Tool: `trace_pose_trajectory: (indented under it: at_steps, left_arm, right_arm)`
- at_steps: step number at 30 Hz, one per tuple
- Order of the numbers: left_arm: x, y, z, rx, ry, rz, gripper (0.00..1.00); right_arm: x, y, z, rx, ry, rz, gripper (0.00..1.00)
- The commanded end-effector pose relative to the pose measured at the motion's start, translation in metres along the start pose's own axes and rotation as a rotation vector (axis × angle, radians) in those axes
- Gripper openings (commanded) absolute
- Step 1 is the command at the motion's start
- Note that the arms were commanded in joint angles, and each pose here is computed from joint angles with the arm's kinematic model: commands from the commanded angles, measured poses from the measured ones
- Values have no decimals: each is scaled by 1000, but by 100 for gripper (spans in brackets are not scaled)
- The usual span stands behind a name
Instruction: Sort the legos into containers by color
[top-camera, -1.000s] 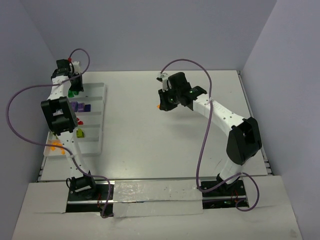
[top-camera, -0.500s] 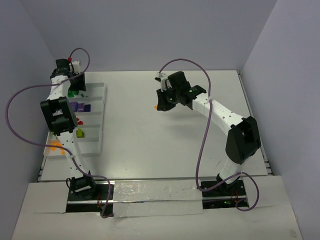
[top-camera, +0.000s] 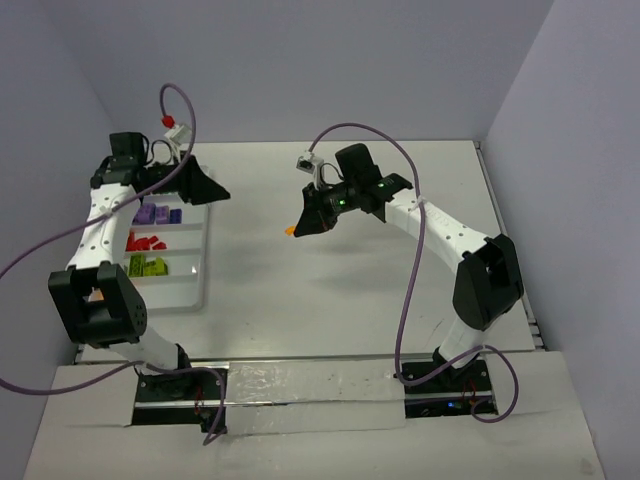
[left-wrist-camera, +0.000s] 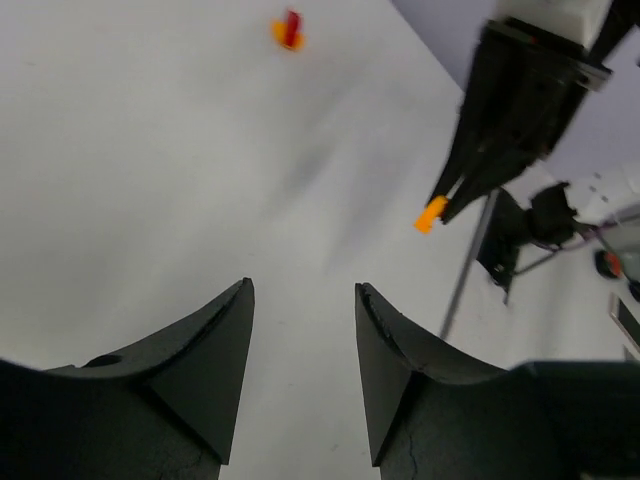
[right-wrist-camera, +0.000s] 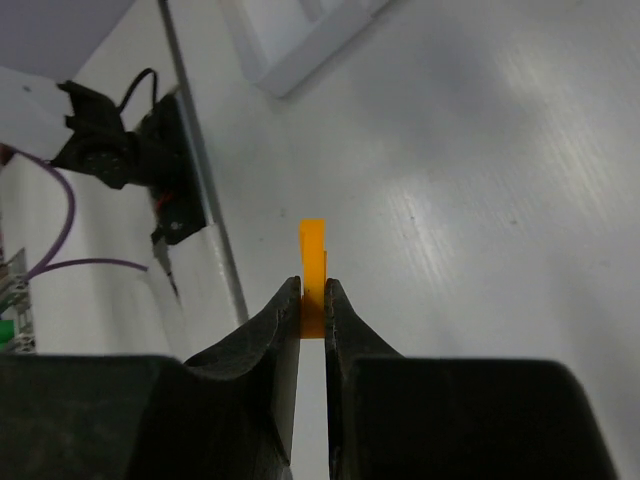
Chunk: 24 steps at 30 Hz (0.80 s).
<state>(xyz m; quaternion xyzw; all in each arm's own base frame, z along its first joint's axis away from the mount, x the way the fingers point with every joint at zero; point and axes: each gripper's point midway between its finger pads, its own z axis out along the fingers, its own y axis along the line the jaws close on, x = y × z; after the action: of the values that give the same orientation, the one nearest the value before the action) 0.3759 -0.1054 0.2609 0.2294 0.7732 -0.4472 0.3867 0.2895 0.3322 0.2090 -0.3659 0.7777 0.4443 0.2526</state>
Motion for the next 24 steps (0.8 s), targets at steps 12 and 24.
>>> trace_pose_trajectory:
  at_steps: [12, 24]
  left_arm:
    - [53, -135, 44, 273, 78, 178, 46]
    - [81, -156, 48, 369, 165, 192, 46]
  right_arm:
    - [-24, 99, -4, -334, -30, -73, 0]
    - [-30, 104, -5, -347, -33, -67, 0]
